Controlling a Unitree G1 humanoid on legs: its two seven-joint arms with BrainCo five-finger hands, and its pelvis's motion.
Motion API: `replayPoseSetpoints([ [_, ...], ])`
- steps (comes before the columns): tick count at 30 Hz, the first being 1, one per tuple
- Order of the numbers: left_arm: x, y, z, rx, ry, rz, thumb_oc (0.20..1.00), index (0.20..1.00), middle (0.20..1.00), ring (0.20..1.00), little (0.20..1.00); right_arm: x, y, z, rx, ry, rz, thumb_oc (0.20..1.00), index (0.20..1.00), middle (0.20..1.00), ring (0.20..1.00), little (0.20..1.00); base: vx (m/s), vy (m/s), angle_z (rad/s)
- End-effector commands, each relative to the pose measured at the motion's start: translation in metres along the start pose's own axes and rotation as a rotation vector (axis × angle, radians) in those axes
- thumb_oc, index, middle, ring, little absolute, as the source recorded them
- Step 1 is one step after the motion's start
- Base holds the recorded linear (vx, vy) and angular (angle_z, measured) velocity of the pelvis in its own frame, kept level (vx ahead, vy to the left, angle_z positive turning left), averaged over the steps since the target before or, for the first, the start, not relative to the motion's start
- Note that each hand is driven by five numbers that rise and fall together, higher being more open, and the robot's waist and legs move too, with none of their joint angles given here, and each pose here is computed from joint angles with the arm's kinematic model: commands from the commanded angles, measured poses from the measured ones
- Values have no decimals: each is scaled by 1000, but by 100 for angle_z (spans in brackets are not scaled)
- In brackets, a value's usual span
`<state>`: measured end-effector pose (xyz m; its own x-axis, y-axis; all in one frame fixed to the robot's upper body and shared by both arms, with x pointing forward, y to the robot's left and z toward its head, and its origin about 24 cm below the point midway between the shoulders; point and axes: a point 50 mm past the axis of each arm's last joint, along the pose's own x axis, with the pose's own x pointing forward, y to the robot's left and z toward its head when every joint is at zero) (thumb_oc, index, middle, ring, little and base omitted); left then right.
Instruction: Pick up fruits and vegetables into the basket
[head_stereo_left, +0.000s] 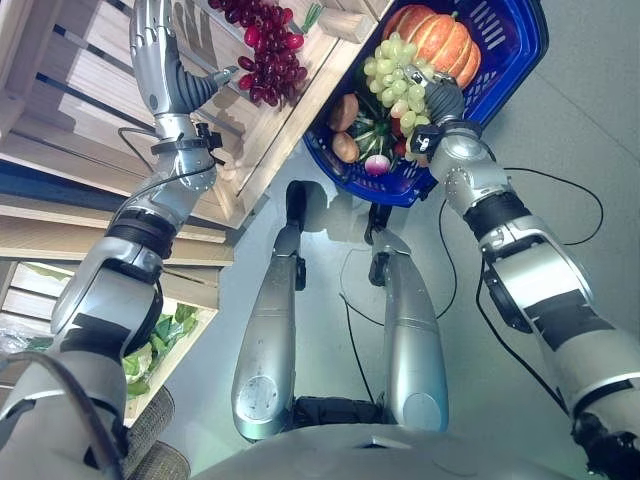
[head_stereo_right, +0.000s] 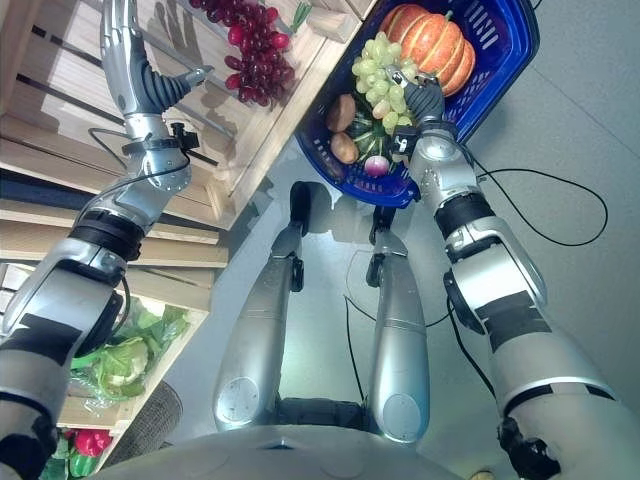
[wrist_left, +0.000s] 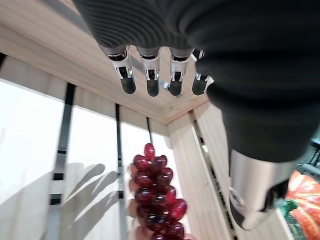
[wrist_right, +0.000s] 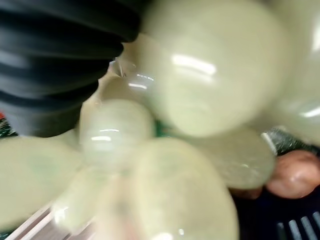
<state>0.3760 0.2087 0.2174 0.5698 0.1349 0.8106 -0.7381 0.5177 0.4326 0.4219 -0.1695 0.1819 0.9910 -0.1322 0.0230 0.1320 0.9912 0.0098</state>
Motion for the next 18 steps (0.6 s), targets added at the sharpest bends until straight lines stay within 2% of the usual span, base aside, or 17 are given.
replayPoseSetpoints([
  [1, 5, -4, 12, -32, -57, -1, 1000, 1000, 1000, 1000, 1000, 6, -17, 26, -76, -47, -47, 1000, 1000, 1000, 1000, 1000, 1, 25, 7],
  [18, 5, -11, 17, 63, -154, -57, 1000, 1000, 1000, 1000, 1000, 9, -36, 22, -150, 29, -132, 1000, 1000, 1000, 1000, 1000, 1, 9, 1],
])
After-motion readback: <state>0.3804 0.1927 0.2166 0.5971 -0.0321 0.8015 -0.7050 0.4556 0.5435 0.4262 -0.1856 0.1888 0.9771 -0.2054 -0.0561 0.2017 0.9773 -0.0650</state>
